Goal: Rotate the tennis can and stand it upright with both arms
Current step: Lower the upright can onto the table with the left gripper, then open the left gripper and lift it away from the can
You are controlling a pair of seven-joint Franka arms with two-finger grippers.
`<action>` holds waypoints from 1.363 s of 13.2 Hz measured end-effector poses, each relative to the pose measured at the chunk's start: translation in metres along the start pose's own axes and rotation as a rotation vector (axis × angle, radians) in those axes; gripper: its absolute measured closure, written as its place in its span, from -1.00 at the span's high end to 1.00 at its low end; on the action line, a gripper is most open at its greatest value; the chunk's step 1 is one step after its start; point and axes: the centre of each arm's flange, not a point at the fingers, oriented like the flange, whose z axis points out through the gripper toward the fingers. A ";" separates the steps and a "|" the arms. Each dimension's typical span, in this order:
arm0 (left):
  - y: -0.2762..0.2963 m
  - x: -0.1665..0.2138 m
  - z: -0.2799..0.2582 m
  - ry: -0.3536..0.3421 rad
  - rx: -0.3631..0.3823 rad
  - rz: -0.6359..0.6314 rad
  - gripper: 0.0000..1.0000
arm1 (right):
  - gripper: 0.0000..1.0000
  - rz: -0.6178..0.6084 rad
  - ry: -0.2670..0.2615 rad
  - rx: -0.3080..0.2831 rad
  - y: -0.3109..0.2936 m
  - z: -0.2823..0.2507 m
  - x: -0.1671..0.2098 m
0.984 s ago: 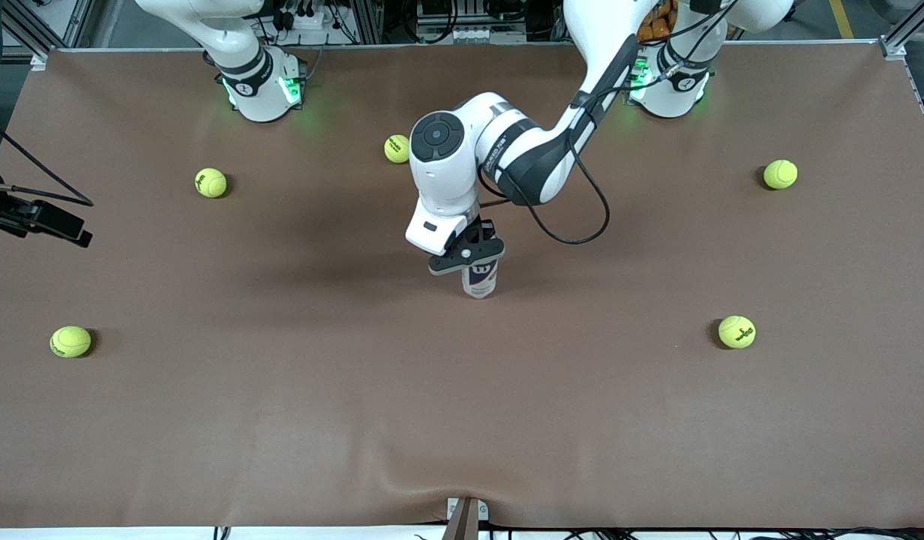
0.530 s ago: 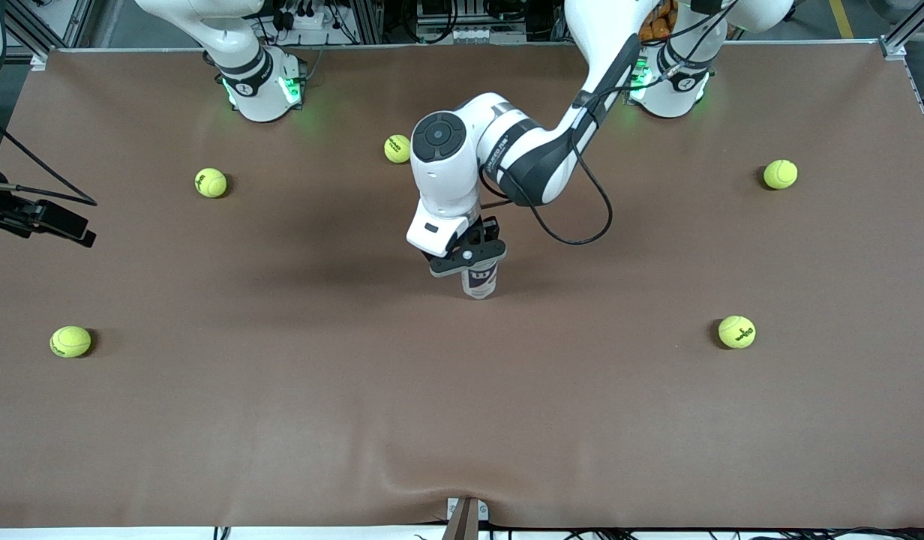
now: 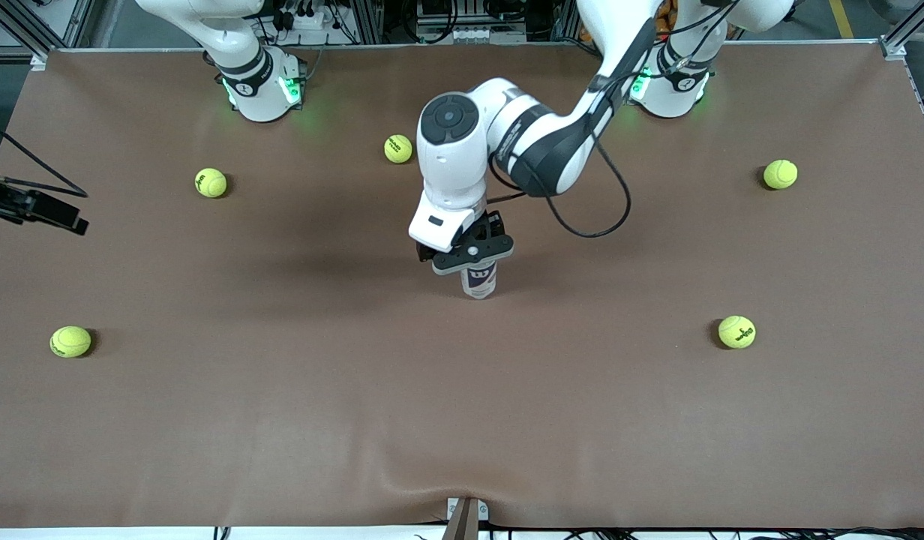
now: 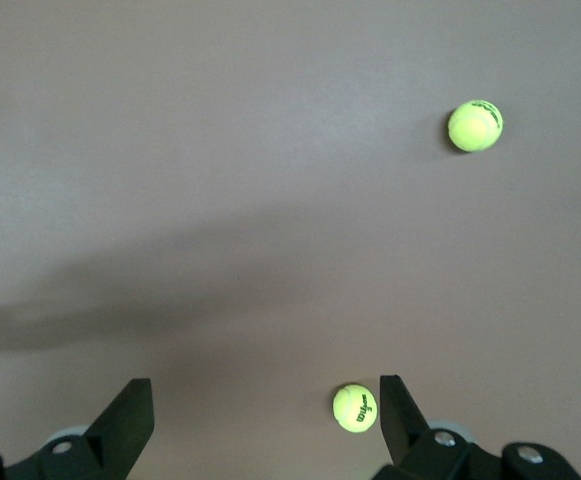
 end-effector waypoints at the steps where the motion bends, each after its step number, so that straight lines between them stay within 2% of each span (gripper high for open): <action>1: -0.003 0.005 -0.015 0.007 -0.017 -0.008 1.00 | 1.00 0.002 -0.002 0.000 0.002 -0.004 -0.003; 4: -0.025 0.030 -0.056 0.015 -0.026 -0.015 1.00 | 1.00 -0.036 -0.004 0.001 -0.005 -0.008 -0.009; 6: -0.051 0.060 -0.081 0.016 -0.029 0.005 1.00 | 1.00 -0.085 -0.008 0.000 -0.007 -0.008 -0.010; 11: -0.133 0.125 -0.141 -0.015 -0.012 0.063 1.00 | 1.00 -0.088 -0.004 0.003 0.005 -0.020 -0.019; 18: -0.255 0.206 -0.160 -0.083 0.053 0.247 1.00 | 1.00 -0.093 -0.004 -0.001 0.009 -0.027 -0.032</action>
